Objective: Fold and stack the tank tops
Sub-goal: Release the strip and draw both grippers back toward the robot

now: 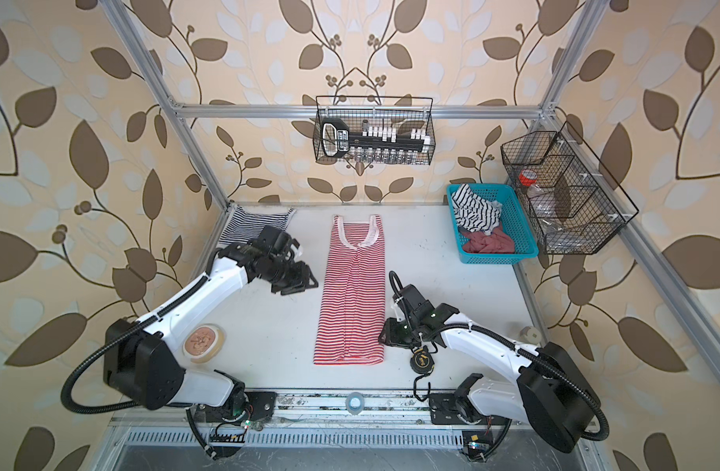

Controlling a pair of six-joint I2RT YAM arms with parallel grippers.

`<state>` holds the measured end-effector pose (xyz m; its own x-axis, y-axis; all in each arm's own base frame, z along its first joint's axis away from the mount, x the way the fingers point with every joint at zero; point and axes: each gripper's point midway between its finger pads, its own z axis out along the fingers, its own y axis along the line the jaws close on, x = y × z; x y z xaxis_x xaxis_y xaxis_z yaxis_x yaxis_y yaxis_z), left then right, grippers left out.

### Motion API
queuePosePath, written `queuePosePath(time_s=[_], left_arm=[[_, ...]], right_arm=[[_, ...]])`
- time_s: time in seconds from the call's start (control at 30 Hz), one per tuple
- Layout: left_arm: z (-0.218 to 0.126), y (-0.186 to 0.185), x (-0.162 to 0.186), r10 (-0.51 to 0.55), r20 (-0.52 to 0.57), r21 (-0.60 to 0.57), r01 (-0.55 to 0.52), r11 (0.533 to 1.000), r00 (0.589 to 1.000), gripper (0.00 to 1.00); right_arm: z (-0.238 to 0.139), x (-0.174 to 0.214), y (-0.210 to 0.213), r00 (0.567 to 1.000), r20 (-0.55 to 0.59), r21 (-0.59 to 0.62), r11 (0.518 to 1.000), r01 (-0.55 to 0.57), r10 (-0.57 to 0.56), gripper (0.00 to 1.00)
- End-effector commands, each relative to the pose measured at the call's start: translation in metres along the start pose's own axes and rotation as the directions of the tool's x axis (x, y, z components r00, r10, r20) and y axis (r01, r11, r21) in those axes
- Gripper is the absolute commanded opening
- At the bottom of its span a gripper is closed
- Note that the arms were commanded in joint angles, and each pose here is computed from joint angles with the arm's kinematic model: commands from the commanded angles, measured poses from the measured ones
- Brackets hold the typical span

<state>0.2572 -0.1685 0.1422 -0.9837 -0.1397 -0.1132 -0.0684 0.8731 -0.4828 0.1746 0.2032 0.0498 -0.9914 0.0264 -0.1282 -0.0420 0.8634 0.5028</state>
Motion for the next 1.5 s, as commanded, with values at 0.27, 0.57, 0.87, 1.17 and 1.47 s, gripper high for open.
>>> queuePosePath(time_s=[0.27, 0.57, 0.87, 1.17, 1.47], left_arm=[[0.043, 0.023, 0.087, -0.058, -0.192, -0.013, 0.057, 0.998, 0.98, 0.5], [0.067, 0.036, 0.115, -0.12, -0.241, -0.009, 0.121, 0.993, 0.963, 0.57], [0.084, 0.042, 0.13, -0.163, -0.29, 0.002, 0.17, 0.985, 0.943, 0.58], [0.091, 0.042, 0.139, -0.181, -0.305, 0.03, 0.199, 0.979, 0.935, 0.55], [0.101, 0.047, 0.146, -0.213, -0.315, 0.041, 0.238, 0.97, 0.925, 0.46]], right_arm=[[0.017, 0.008, 0.012, 1.0, -0.025, -0.059, 0.998, -0.012, 0.011, 0.47], [0.023, 0.023, -0.002, 0.998, -0.051, -0.02, 0.999, -0.05, 0.048, 0.47], [0.028, 0.033, -0.011, 0.995, -0.074, 0.009, 0.998, -0.06, 0.061, 0.37], [0.031, 0.039, -0.012, 0.994, -0.084, 0.011, 0.998, -0.069, 0.07, 0.33], [0.035, 0.041, -0.013, 0.993, -0.091, 0.014, 0.998, -0.068, 0.069, 0.31]])
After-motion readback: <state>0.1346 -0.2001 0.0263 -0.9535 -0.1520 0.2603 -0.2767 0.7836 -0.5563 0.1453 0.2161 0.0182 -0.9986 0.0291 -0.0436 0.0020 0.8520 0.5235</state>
